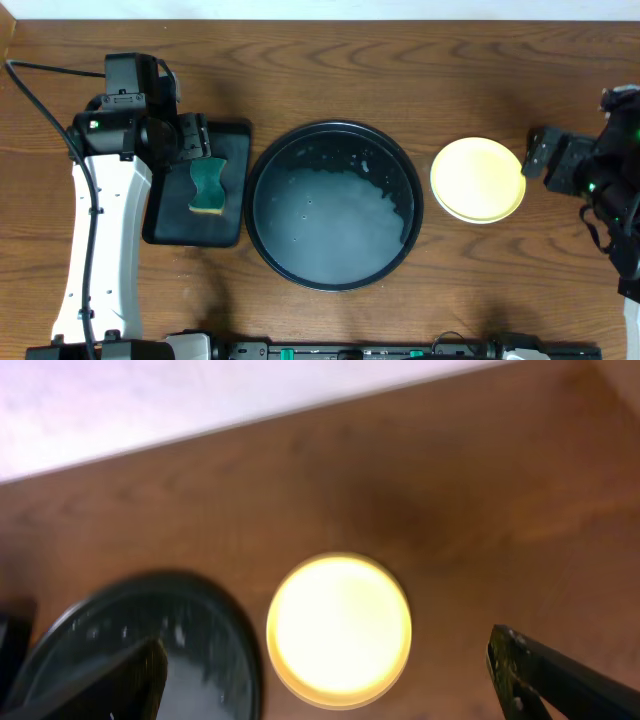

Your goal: Clean dirty plates on tray and stack at the side

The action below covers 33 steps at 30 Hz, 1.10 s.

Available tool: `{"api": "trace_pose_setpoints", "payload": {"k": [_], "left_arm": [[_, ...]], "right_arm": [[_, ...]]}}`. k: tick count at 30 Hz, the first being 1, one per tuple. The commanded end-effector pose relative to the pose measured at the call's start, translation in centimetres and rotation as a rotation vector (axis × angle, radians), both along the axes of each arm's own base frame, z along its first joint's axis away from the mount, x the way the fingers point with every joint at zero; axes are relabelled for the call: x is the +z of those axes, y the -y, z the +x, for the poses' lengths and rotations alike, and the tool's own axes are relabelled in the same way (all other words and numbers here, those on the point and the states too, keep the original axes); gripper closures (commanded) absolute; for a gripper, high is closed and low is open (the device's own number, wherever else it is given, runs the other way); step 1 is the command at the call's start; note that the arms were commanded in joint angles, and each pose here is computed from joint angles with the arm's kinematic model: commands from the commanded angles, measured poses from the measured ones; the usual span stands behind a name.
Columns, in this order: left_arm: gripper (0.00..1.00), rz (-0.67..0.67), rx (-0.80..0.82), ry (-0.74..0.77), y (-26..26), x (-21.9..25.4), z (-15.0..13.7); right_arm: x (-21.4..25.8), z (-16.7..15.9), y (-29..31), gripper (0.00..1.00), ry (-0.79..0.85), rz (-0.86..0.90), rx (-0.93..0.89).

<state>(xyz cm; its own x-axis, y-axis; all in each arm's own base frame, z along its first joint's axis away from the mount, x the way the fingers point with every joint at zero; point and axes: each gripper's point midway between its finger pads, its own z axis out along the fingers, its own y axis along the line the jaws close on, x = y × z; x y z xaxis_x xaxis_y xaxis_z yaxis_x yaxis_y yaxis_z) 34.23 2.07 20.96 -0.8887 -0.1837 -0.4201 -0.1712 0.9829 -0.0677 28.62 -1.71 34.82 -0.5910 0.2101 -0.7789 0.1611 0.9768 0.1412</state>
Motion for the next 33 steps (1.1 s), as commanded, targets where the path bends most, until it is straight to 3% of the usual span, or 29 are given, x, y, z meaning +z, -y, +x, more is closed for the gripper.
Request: {"api": "trace_pose_setpoints", "payload": {"k": [1,9,18,27,33], "left_arm": [[0.27,-0.006,0.009,-0.002,0.0,0.1,0.0],[0.27,-0.006,0.009,-0.002,0.0,0.1,0.0],[0.27,-0.006,0.009,-0.002,0.0,0.1,0.0],[0.26,-0.006,0.009,-0.002,0.0,0.1,0.0],[0.26,-0.006,0.009,-0.002,0.0,0.1,0.0]], "right_arm": [[-0.1,0.5,-0.4,0.01,0.050,-0.064,0.063],[-3.1,0.5,-1.6,0.01,0.278,-0.062,0.129],[-11.4,-1.2,-3.0,0.01,0.482,-0.057,0.193],[-17.0,-3.0,-4.2,0.01,0.567,-0.063,0.239],[-18.2,-3.6,-4.3,0.01,0.602,-0.067,0.239]]}}
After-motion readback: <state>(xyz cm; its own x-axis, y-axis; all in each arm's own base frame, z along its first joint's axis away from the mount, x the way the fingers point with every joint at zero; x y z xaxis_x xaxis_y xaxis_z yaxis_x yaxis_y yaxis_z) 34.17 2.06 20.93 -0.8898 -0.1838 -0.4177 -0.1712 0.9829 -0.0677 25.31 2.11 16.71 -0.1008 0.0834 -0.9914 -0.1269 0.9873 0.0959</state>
